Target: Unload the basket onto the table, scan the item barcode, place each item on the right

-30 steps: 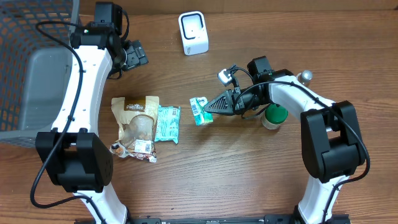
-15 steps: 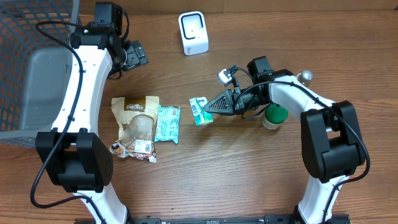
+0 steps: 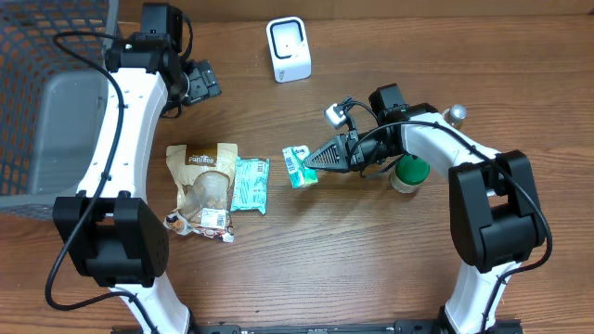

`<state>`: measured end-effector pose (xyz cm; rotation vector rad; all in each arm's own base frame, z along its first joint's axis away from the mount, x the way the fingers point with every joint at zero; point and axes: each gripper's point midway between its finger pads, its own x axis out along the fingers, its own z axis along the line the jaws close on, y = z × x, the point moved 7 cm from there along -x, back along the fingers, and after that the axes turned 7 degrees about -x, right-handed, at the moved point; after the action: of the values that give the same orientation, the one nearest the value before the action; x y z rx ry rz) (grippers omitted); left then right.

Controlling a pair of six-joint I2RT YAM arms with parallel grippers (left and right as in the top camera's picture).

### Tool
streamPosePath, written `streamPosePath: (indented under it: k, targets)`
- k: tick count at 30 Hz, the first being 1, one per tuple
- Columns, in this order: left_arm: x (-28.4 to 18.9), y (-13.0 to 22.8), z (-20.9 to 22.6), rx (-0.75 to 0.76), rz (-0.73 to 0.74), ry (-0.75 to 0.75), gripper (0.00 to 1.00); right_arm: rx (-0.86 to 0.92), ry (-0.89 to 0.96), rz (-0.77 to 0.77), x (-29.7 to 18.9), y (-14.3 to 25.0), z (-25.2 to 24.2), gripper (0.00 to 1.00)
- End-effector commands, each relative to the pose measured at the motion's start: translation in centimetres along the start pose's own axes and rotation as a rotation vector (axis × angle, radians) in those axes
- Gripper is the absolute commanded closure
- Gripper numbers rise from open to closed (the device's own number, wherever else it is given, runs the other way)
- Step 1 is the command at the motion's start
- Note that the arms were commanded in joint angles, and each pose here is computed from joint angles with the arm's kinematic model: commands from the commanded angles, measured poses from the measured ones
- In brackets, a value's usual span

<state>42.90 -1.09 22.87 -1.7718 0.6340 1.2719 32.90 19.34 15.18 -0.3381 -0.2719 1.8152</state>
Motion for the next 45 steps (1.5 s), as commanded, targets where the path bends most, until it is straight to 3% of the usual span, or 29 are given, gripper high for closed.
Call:
streamPosePath:
  k: [1,45]
  targets:
    - [-1.0,-0.3,-0.5,-0.006,-0.022,0.023,0.00,-0.020,0.003,0.002,0.0,0.0,0.3,0.96]
    - [-1.0,-0.3,-0.5,-0.006,-0.022,0.023,0.00,-0.017,0.280,0.073,-0.4,0.7,-2.4,0.96]
